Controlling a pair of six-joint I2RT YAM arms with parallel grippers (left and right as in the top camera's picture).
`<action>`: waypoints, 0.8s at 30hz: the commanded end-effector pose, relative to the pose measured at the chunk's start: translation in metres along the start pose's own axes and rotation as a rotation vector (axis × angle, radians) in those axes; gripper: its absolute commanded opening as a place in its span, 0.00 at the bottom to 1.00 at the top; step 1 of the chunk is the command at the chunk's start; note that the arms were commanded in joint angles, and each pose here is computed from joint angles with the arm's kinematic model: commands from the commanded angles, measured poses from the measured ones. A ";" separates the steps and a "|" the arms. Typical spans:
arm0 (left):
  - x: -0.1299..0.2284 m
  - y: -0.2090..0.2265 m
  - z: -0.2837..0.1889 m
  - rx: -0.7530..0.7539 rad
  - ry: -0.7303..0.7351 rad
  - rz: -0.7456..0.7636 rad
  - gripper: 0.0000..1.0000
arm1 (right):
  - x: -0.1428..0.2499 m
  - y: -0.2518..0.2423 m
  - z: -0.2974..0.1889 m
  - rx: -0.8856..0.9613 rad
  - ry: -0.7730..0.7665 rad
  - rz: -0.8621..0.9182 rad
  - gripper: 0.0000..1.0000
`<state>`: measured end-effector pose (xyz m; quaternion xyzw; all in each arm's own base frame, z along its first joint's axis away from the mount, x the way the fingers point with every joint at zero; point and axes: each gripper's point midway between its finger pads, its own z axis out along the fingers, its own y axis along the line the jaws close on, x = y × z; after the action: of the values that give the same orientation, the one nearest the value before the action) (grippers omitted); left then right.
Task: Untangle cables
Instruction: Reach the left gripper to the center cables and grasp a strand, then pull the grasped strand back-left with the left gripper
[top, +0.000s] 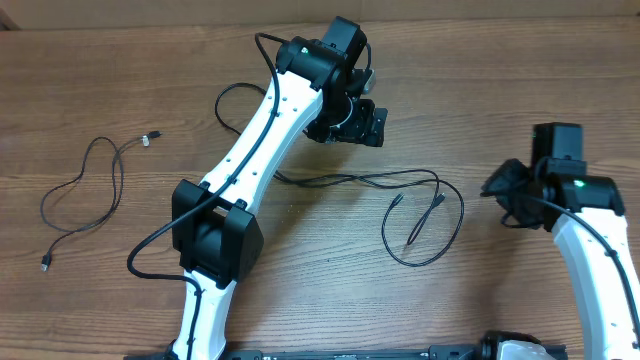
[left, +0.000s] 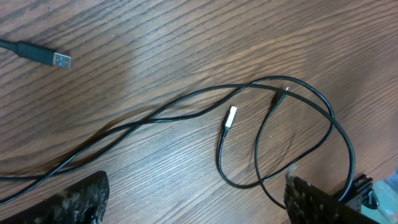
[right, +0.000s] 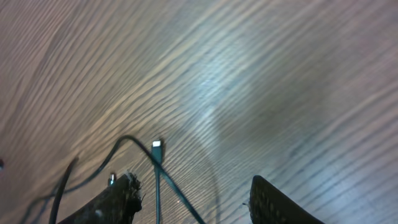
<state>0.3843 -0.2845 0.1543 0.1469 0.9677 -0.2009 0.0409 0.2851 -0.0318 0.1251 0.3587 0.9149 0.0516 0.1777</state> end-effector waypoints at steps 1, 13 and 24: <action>0.002 -0.014 0.006 0.035 0.008 0.015 0.91 | -0.012 -0.014 -0.008 0.003 -0.015 0.082 0.58; 0.002 -0.080 0.020 0.145 -0.039 0.158 0.93 | -0.015 -0.034 -0.009 0.040 -0.004 0.148 0.67; 0.022 -0.097 0.073 0.079 0.026 0.240 0.90 | -0.014 -0.035 -0.009 0.043 0.000 0.148 0.68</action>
<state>0.3414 -0.3897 0.1599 0.2592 0.9279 -0.2565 0.0781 0.2650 -0.0655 0.1202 0.4272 0.8907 0.0400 0.1504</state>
